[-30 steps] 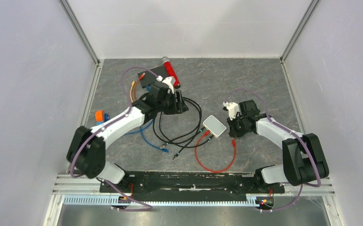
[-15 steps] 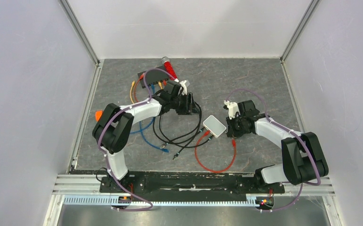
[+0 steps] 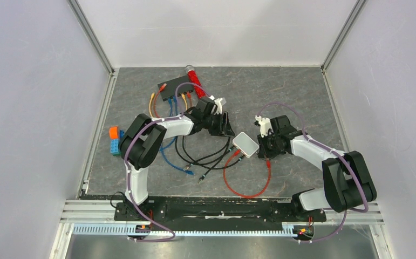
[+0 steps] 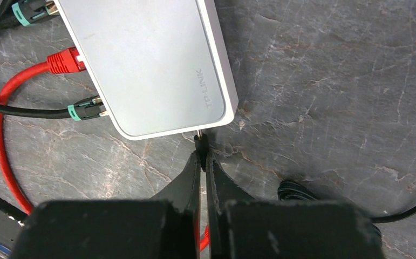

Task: Insert the plug into the switch port
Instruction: Insert the power into the switch port.

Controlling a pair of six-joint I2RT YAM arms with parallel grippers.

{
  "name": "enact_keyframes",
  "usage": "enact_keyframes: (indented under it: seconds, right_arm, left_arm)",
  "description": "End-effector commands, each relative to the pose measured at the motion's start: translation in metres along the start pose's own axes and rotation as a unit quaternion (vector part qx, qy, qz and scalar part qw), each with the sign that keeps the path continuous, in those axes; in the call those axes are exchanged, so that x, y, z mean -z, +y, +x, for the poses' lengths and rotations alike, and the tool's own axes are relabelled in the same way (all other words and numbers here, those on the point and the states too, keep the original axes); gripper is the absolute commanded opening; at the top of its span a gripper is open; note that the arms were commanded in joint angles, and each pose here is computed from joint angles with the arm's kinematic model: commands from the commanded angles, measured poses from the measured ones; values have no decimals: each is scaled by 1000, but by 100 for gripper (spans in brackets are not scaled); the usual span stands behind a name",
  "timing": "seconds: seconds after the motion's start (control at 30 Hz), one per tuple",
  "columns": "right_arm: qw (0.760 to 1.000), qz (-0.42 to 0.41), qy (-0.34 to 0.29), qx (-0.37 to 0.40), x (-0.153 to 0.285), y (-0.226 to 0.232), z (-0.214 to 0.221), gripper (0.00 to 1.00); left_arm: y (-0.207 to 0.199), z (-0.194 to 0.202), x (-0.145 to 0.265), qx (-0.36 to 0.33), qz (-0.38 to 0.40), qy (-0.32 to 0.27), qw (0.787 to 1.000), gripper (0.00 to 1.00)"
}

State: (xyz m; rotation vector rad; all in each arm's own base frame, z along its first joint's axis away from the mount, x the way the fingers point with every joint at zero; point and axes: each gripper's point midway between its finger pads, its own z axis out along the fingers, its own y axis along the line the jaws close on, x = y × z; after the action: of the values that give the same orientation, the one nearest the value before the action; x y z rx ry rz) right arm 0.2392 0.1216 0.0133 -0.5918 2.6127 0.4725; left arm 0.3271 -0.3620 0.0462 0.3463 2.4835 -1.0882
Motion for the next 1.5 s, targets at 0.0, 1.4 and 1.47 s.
enact_keyframes:
  seconds: [0.0, 1.4, 1.47]
  right_arm:
    - [1000, -13, -18, 10, 4, 7, -11, 0]
    - [992, 57, -51, 100, 10, -19, -44, 0]
    - [992, 58, -49, 103, 9, -20, -45, 0]
  left_arm:
    - [-20, -11, -9, -49, 46, -7, 998, 54]
    - [-27, 18, -27, -116, 76, 53, 989, 49]
    - [-35, 5, -23, -115, 74, 29, 990, 49]
